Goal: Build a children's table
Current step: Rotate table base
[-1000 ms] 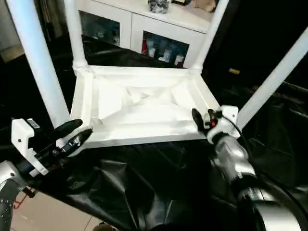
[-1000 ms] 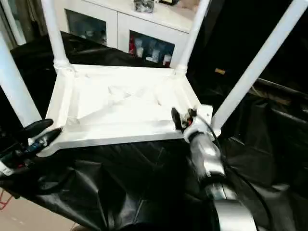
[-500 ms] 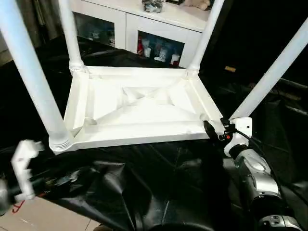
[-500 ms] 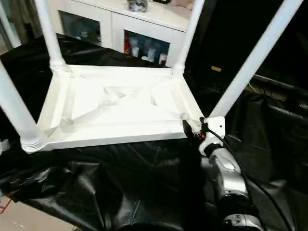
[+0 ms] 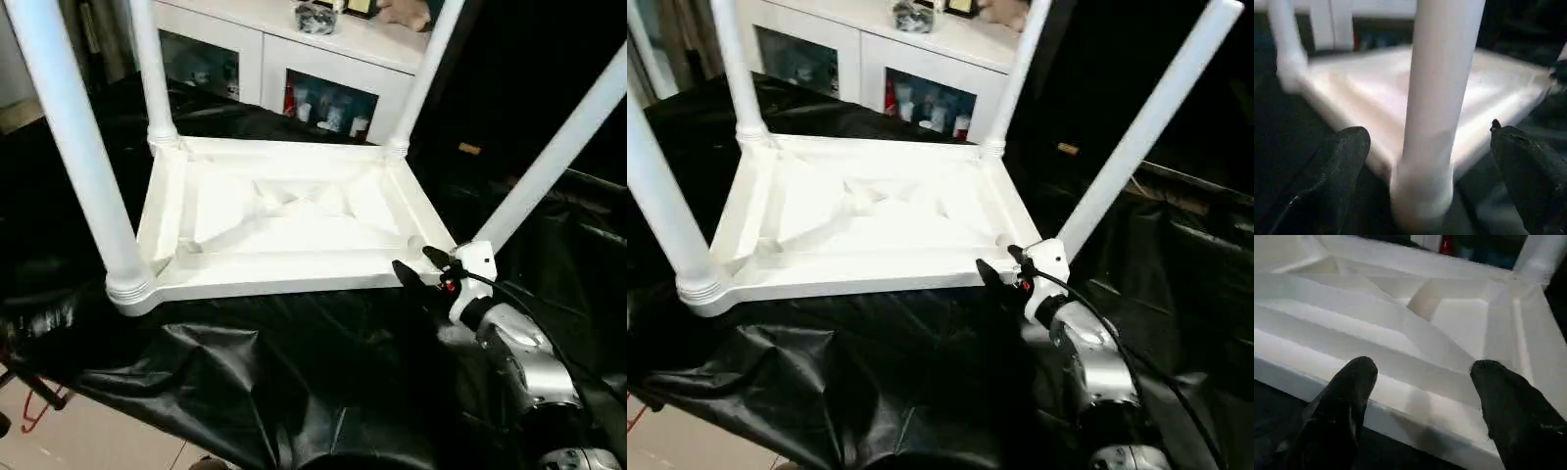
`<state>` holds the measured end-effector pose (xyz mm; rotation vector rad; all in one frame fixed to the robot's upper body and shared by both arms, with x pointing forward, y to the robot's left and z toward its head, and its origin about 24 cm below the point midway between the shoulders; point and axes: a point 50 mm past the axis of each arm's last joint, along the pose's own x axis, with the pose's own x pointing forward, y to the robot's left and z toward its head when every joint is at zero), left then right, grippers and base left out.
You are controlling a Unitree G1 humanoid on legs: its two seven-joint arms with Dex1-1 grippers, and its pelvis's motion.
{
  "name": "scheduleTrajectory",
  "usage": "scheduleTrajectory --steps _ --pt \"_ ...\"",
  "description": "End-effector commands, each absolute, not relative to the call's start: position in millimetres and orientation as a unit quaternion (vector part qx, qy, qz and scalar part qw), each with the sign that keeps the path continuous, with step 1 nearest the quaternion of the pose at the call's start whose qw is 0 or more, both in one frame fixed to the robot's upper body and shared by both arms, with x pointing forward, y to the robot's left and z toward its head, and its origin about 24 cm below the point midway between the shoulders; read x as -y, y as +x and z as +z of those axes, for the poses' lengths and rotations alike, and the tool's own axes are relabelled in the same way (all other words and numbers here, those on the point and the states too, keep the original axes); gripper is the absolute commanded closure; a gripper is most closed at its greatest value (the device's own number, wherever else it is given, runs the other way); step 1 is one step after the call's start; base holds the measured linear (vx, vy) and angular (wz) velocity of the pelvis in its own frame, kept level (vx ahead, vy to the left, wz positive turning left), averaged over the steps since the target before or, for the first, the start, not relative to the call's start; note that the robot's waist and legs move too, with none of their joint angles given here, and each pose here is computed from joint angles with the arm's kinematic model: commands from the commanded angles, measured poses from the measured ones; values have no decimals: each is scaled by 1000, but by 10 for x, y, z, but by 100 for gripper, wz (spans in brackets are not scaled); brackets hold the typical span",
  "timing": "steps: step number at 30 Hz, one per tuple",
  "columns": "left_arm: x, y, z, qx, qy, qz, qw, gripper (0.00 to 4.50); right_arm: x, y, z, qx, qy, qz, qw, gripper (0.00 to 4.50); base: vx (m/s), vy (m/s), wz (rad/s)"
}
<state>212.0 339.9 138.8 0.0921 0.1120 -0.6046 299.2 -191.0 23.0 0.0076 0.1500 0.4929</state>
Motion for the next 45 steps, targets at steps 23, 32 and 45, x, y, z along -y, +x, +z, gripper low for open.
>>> scheduleTrajectory --steps 23,32,45 --pt "-2145 2395 1203 -54 -110 -571 812 0 2368 2729 197 -127 -39 158 979 97 0 0 0" --pt "-1755 2303 1237 -55 -179 -622 760 0 2038 3143 58 -164 -68 126 976 97 0 0 0" --pt "-1307 2296 1290 -42 -250 -669 699 0 1115 3403 186 -126 -58 267 954 97 0 0 0"
